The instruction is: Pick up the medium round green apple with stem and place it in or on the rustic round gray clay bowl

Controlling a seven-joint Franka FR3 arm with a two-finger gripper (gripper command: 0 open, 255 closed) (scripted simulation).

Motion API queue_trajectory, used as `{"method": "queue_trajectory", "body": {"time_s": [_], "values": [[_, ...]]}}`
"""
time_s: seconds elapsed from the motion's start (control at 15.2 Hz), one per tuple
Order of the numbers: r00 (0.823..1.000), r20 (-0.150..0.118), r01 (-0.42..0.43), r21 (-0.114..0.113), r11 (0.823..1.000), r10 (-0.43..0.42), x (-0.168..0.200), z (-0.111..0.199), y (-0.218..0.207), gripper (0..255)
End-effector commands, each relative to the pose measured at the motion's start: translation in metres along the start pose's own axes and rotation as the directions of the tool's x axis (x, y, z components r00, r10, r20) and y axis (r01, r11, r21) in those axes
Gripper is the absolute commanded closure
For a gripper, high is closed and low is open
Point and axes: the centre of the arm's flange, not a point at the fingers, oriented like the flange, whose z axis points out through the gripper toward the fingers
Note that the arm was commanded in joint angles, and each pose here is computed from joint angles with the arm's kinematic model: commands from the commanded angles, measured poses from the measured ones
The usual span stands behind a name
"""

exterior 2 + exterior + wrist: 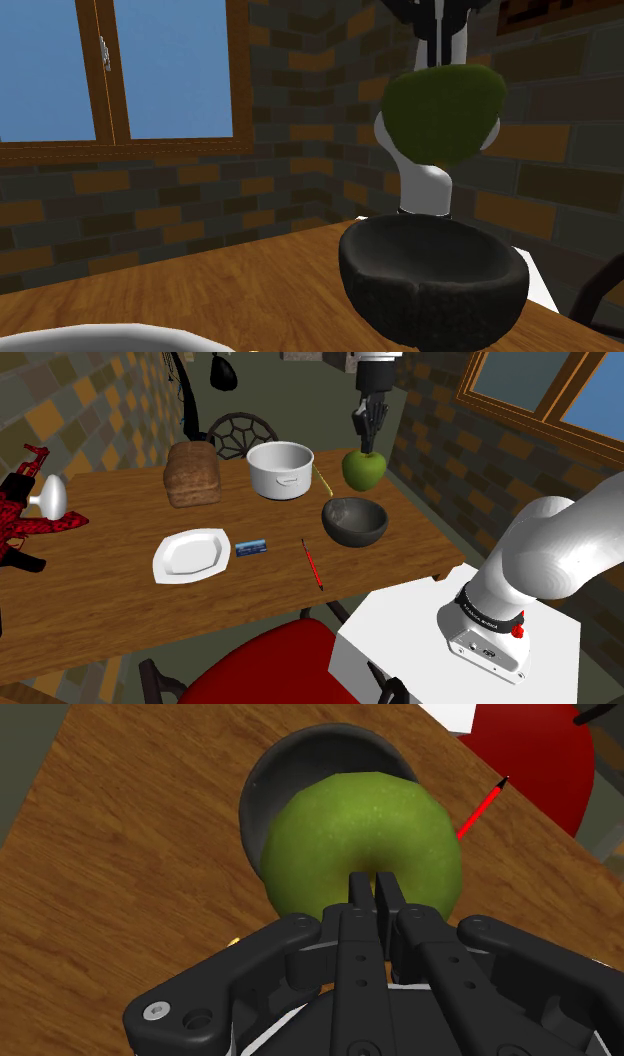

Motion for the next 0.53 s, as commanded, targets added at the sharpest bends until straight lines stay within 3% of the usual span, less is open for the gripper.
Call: {"method": "queue_trajectory", "body": {"time_s": [0.0, 0.46], "values": [[1.000, -0.001, 0.000, 0.000, 1.000, 0.000, 0.001, 0.011, 0.001, 255], [1.000, -0.001, 0.000, 0.000, 1.000, 0.000, 0.005, 0.047, 0.004, 255]]}}
